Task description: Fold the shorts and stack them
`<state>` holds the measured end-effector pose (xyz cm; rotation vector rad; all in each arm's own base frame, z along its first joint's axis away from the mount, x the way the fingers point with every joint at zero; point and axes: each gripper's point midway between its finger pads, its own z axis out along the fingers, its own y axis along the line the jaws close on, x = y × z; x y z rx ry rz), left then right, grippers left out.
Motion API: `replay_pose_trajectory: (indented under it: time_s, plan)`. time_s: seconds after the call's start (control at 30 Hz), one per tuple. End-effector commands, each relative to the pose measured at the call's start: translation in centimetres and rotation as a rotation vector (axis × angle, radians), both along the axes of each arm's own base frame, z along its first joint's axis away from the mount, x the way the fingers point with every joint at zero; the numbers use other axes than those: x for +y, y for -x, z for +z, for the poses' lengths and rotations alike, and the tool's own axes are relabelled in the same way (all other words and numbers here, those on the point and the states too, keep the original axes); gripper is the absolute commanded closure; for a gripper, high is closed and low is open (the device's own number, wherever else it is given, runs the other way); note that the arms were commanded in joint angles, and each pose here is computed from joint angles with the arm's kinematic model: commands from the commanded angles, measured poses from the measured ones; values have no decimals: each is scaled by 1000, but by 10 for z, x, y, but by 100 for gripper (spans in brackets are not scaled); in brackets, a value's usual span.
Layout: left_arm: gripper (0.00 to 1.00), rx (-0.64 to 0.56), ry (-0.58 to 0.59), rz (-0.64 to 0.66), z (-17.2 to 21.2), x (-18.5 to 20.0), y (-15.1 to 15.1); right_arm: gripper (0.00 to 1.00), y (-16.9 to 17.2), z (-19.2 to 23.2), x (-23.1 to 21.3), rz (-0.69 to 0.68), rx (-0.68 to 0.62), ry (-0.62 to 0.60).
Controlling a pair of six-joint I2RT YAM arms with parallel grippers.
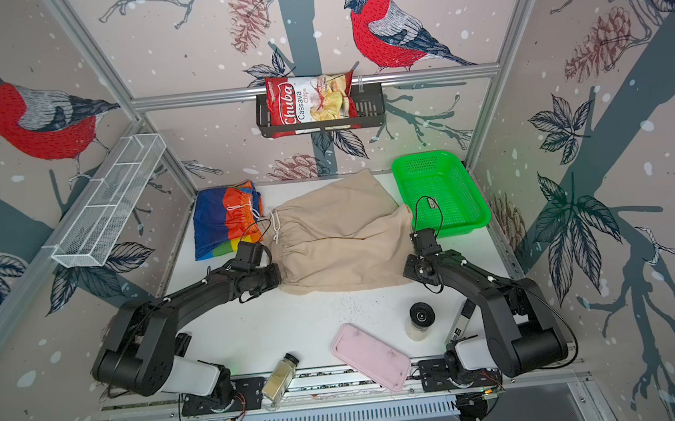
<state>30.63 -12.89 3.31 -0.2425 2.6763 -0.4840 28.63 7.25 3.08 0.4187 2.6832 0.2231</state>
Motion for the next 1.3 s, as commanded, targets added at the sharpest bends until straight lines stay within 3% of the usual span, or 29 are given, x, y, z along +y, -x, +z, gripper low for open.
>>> replay_pose_trajectory:
  time_s: [0.0, 0.33, 0.7, 1.0, 1.17, 1.27]
  plan:
    - [100, -21, -17, 5, 8, 3, -1, 100, -5, 15, -6, -12, -38, 29]
    - [100, -28, -48, 15, 28, 14, 13, 100, -1, 67, -16, -52, -168, 31]
    - [100, -155, -75, 18, 105, 14, 25, 100, 10, 200, 2, -31, -437, -44]
    - [100, -234, -83, 75, 150, 34, 46, 100, 28, 245, 7, -58, -539, -96]
    - [100, -305, -69, 96, 172, 39, 51, 100, 16, 266, -2, -101, -625, -55]
    - [100, -334, -120, 117, 177, 47, 42, 100, 0, 278, -6, -131, -684, -30]
